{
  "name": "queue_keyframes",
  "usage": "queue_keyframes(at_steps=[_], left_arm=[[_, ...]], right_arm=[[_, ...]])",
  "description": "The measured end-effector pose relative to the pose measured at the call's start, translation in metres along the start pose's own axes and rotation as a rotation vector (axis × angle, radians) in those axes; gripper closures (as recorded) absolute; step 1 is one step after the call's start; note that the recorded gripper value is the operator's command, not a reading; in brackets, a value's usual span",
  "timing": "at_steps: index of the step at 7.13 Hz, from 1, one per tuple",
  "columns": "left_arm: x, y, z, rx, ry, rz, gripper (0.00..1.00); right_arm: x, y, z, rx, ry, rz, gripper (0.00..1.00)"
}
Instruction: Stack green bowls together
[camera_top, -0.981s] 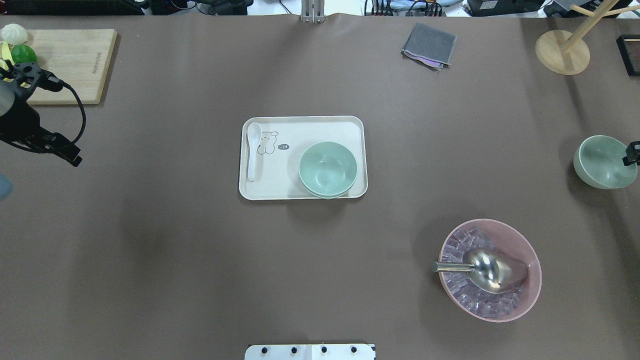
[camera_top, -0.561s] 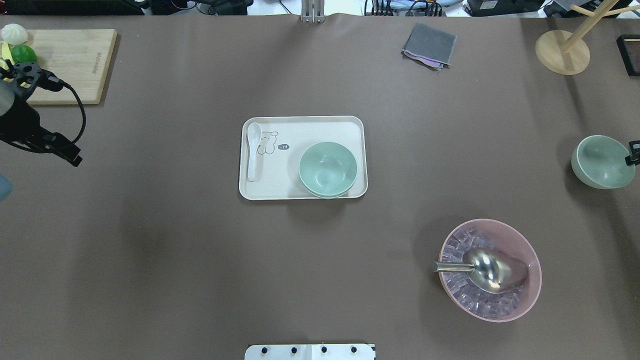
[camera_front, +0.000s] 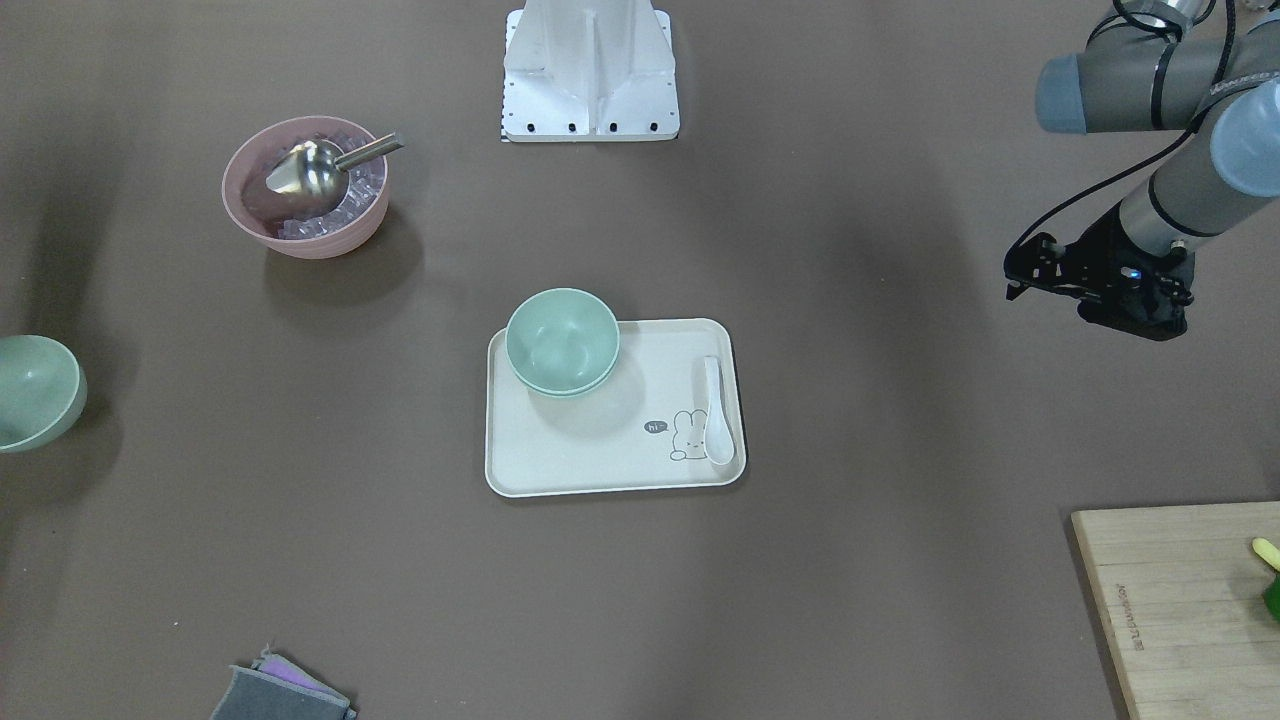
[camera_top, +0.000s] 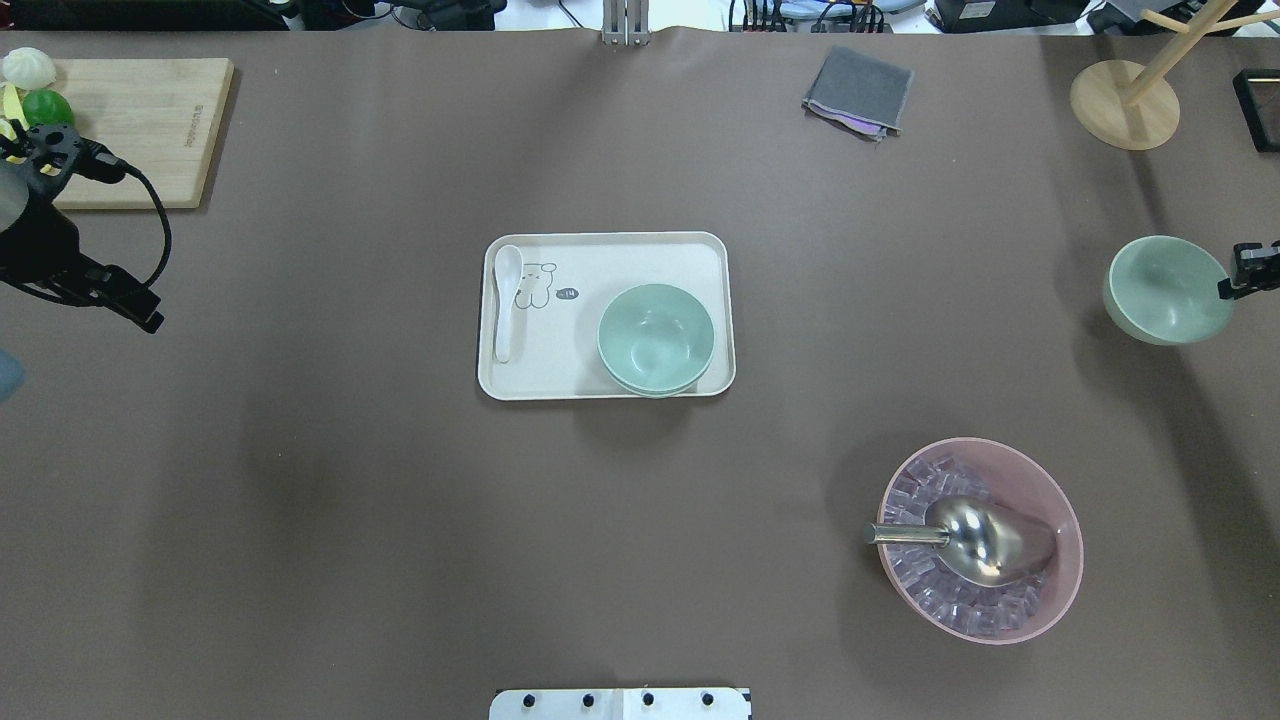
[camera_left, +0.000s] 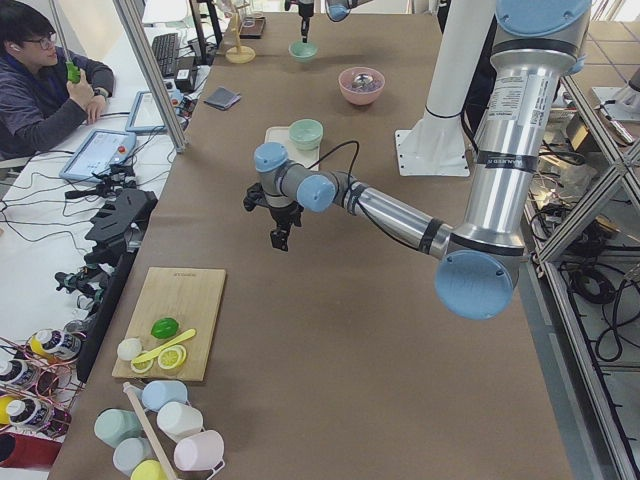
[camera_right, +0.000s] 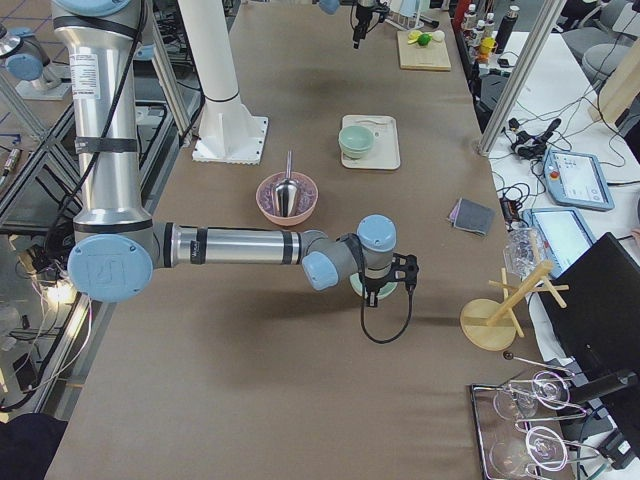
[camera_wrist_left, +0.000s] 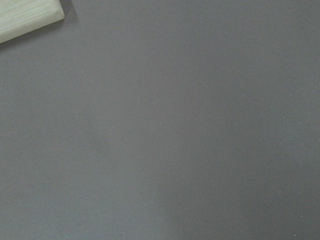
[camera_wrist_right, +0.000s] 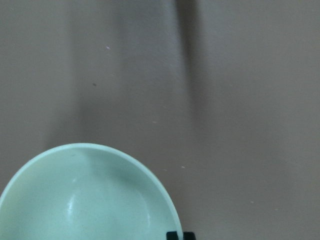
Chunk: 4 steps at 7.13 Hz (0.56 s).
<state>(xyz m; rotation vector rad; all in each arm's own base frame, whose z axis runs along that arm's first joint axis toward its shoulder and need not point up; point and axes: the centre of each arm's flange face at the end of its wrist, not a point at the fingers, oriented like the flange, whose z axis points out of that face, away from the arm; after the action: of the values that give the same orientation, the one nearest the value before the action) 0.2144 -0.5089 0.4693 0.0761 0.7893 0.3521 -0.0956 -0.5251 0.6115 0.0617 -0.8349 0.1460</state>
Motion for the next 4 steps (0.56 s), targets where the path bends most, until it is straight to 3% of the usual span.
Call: queue_keyframes(at_steps=[2,4], left_arm=[[-0.002,0.001,0.002,-0.003,-0.001,-0.004,0.02],[-0.01,0.007,0.006,-0.014,-0.006,-0.012,0.02]], right_arm=[[-0.08,-0.029,-0.043,0.014,-0.054,0.103,1.0],[-0.211,-0.039,-0.071,-0.008,-0.101,0.201,1.0]])
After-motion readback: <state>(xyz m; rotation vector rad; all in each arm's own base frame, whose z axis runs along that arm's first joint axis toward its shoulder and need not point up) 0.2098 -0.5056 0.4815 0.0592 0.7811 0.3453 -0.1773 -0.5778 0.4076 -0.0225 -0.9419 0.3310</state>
